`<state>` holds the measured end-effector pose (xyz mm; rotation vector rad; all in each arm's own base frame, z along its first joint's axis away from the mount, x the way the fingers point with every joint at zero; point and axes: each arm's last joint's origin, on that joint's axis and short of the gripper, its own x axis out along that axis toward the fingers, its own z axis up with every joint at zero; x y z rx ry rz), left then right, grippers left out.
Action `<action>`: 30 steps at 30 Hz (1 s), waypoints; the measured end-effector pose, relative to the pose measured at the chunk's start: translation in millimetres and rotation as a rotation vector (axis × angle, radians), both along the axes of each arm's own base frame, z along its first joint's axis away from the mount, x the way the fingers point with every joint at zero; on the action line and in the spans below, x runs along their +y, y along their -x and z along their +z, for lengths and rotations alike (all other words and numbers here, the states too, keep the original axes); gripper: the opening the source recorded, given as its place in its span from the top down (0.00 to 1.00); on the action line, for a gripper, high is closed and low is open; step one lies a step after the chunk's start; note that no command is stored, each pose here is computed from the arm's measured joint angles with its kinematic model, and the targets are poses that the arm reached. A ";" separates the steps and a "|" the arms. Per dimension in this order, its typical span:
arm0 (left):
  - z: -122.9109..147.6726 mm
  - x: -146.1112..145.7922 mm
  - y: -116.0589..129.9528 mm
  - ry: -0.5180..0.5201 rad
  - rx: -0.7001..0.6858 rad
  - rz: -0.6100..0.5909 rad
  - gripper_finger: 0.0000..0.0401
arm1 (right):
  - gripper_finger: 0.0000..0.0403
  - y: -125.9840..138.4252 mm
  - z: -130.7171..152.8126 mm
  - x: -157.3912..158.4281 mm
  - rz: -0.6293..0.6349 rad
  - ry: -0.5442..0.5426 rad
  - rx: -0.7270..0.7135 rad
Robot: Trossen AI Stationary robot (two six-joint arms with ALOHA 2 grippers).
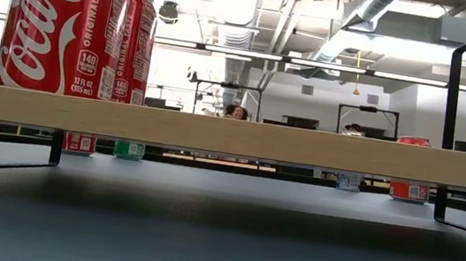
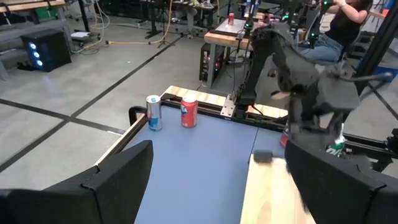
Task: Place canned beverage on shelf
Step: Put the red soda can on the shelf aligned with the other red soda can
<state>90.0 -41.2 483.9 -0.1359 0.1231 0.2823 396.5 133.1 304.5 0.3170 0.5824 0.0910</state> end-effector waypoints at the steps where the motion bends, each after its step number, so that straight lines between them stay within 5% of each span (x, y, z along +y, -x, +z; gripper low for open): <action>1: 0.0 0.0 0.0 -0.005 0.001 -0.001 0.12 | 1.00 2.1 8.9 -1.2 0.005 0.013 0.005; 10: 0.3 -0.1 -0.2 -0.004 -0.001 -0.001 0.12 | 1.00 33.0 92.8 -25.9 0.019 0.102 -0.103; 19: 4.0 -0.5 -0.7 0.031 -0.038 0.000 0.12 | 1.00 104.0 164.1 -58.4 0.019 0.189 -0.283; 22: 5.1 -0.6 -0.8 0.039 -0.049 0.001 0.12 | 1.00 139.1 184.9 -72.1 -0.048 0.206 -0.323; 26: 5.3 -0.7 -0.9 0.040 -0.050 0.000 0.12 | 1.00 190.8 187.6 -90.5 -0.214 0.275 -0.188; 30: 5.3 -0.7 -0.9 0.041 -0.050 0.000 0.12 | 1.00 236.3 179.7 -106.6 -0.441 0.216 -0.030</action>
